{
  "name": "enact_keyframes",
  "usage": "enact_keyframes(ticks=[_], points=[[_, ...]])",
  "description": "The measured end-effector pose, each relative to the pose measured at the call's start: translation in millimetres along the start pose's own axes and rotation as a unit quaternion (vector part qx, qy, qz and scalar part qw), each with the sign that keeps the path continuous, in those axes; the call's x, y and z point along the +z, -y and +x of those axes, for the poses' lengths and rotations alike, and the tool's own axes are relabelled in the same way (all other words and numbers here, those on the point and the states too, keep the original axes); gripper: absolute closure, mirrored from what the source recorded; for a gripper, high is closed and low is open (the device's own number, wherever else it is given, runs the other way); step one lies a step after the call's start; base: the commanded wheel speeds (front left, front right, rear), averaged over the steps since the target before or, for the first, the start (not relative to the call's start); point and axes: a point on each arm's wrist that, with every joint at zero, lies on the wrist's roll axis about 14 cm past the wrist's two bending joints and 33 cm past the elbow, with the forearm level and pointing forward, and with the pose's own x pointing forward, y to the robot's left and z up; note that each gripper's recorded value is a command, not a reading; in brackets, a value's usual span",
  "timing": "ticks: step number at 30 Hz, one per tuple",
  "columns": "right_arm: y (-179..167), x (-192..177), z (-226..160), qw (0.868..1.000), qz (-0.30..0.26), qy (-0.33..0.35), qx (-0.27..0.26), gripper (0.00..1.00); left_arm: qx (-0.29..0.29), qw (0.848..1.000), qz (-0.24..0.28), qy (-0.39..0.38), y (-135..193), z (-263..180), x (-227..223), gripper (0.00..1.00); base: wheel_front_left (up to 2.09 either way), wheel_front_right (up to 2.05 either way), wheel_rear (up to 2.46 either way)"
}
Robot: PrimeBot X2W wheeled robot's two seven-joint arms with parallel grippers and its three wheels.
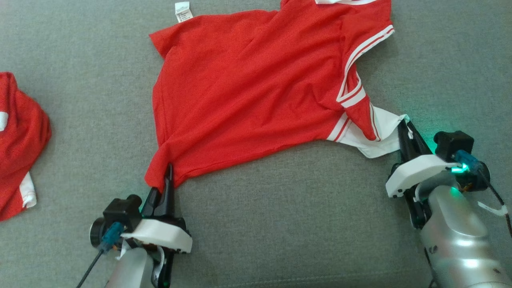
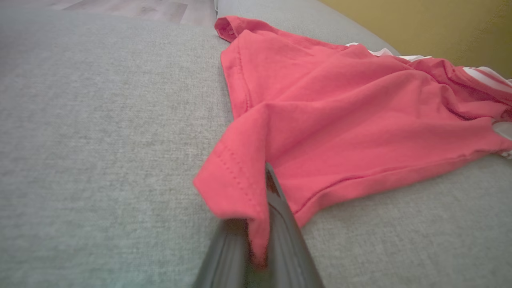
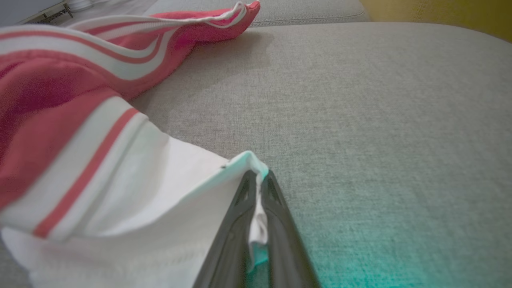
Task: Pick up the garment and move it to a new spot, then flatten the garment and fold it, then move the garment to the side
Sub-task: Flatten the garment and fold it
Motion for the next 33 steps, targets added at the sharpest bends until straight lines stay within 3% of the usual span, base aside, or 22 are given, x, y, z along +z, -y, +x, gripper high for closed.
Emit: enact_keyframes(ticks=[9,15,21,28,33], points=[[-5.4,14.1,-21.8,0.999,0.043,0.033,0.003,1.00,-0.007,0.998,0.006,0.055,6.1,-3.1,38.5,1.00,0.00,0.00,0.00],[-35.6,68.0,-38.8,0.986,0.104,0.117,0.049,1.00,-0.028,0.988,0.022,0.152,22.9,-14.7,103.9,1.00,0.00,0.00,0.00],[-67.6,130.4,-64.6,0.947,0.232,0.186,0.117,1.00,-0.068,0.964,0.084,0.244,42.9,-33.9,175.8,1.00,0.00,0.00,0.00],[-47.8,259.8,-108.0,0.895,0.246,0.335,0.163,1.00,-0.100,0.908,0.154,0.376,65.2,-61.2,299.6,1.00,0.00,0.00,0.00],[-32.2,322.1,-131.0,0.859,0.274,0.392,0.181,1.00,-0.117,0.879,0.184,0.423,84.9,-68.0,357.5,1.00,0.00,0.00,0.00]])
